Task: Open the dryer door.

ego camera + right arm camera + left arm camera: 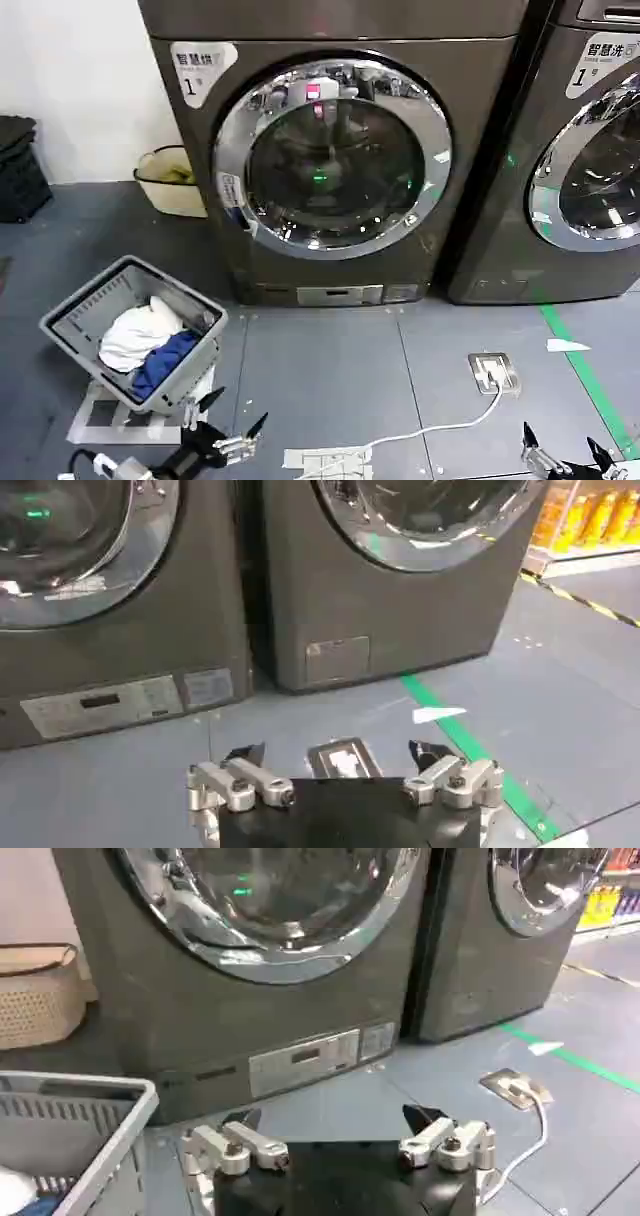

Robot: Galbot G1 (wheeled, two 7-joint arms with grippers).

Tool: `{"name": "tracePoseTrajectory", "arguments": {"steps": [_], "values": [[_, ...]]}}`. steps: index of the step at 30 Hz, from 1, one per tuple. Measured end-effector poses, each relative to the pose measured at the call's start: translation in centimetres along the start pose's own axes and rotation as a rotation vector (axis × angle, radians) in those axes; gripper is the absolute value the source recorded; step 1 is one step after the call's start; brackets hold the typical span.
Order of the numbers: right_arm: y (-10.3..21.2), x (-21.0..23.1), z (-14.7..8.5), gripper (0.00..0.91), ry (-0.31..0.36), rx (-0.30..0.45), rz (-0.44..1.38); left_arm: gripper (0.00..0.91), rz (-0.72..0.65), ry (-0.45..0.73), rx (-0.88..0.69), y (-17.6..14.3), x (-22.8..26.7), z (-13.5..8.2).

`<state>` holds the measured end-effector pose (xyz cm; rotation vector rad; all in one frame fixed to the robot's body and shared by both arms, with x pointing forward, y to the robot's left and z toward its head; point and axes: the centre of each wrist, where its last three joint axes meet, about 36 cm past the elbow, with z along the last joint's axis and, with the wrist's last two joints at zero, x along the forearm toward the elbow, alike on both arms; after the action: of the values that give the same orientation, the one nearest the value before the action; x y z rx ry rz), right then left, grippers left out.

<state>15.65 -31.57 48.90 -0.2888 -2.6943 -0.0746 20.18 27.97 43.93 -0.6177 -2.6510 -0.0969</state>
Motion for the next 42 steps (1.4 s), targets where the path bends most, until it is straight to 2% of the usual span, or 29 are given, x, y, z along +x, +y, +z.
{"name": "tracePoseTrajectory", "arguments": {"steps": [15, 24, 36, 42], "values": [[-0.5, -4.0, -1.3, 0.907, -0.143, 0.018, -0.205, 0.907, 0.005, -0.015, -0.004, -0.2, -0.3, -0.4], [-0.4, -8.3, -3.8, 0.907, -0.229, 0.049, -0.321, 0.907, 0.008, -0.017, -0.005, -0.5, -0.4, -0.4], [0.6, -13.8, -6.7, 0.907, -0.282, 0.123, -0.456, 0.907, 0.008, -0.032, -0.015, -0.8, -0.4, -0.6], [1.4, -15.9, -8.2, 0.907, -0.328, 0.172, -0.529, 0.907, 0.006, -0.041, -0.017, -1.1, -0.4, -0.5]]}}
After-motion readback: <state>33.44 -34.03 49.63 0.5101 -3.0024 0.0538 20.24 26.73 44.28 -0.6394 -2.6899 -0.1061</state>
